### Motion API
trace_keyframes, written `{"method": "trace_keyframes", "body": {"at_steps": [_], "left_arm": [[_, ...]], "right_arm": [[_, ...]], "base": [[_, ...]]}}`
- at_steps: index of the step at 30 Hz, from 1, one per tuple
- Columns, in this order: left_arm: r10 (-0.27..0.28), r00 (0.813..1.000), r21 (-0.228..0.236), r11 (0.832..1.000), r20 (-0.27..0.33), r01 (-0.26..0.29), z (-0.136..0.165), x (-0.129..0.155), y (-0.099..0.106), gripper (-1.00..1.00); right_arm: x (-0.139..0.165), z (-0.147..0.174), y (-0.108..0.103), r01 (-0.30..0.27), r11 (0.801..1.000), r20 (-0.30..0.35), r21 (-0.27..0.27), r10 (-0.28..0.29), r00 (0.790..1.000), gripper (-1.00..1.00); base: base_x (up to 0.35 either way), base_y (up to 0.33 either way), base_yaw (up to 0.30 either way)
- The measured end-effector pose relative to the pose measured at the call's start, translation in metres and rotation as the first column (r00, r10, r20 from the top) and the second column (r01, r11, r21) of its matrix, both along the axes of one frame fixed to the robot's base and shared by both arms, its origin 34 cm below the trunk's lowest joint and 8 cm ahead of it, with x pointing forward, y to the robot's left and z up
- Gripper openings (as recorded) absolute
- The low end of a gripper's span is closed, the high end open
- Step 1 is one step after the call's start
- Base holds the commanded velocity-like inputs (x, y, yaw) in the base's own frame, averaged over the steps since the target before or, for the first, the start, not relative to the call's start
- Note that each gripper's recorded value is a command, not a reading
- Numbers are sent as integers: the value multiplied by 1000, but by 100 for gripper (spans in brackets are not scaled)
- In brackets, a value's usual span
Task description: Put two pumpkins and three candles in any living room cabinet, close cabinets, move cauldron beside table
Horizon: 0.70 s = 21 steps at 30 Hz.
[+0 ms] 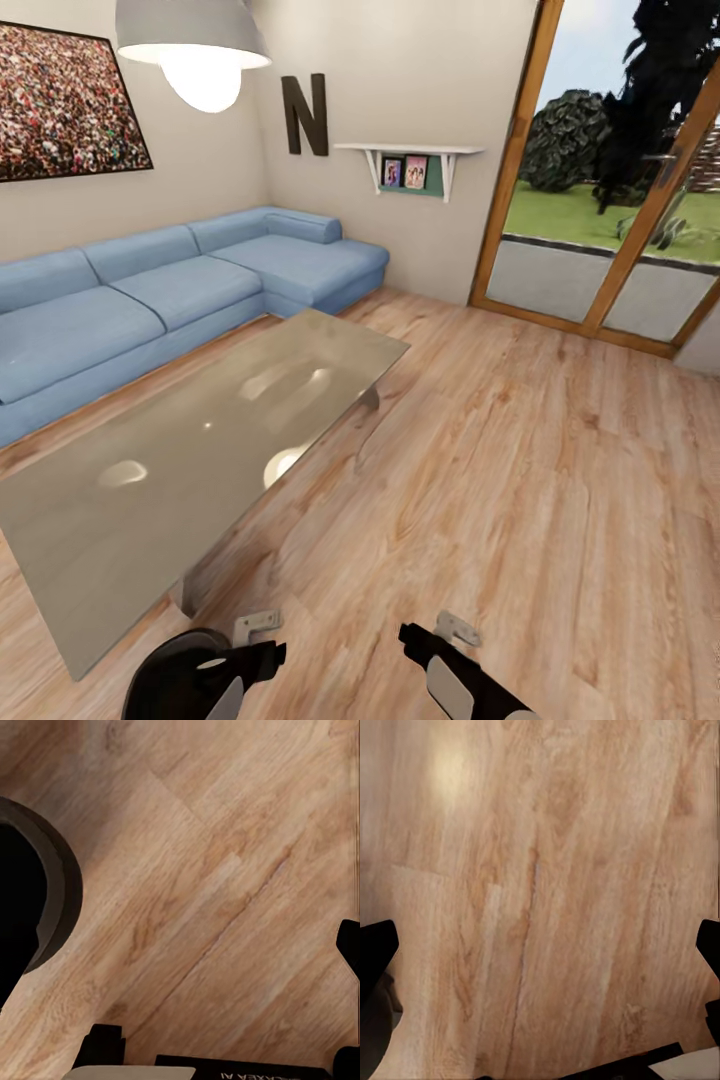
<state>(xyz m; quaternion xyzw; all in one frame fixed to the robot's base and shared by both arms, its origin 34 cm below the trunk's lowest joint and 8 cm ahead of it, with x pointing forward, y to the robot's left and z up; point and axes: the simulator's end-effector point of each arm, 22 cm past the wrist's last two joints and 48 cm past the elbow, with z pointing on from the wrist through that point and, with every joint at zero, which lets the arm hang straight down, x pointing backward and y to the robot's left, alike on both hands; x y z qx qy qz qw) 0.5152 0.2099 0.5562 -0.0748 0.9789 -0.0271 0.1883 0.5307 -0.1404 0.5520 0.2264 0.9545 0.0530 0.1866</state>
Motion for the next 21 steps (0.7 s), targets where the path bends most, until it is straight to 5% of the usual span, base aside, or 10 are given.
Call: {"method": "trace_keyframes", "body": {"at_steps": [15,21], "left_arm": [[-32,999,1,999,6,32,3,0,-9,100],[-31,999,-2,1000,10,31,5,2,-10,100]], "right_arm": [[1,3,-2,23,1000,7,0,-23,1000,100],[0,2,-9,55,998,17,-8,-55,998,100]], "base": [[313,-112,-145],[119,-63,-197]]}}
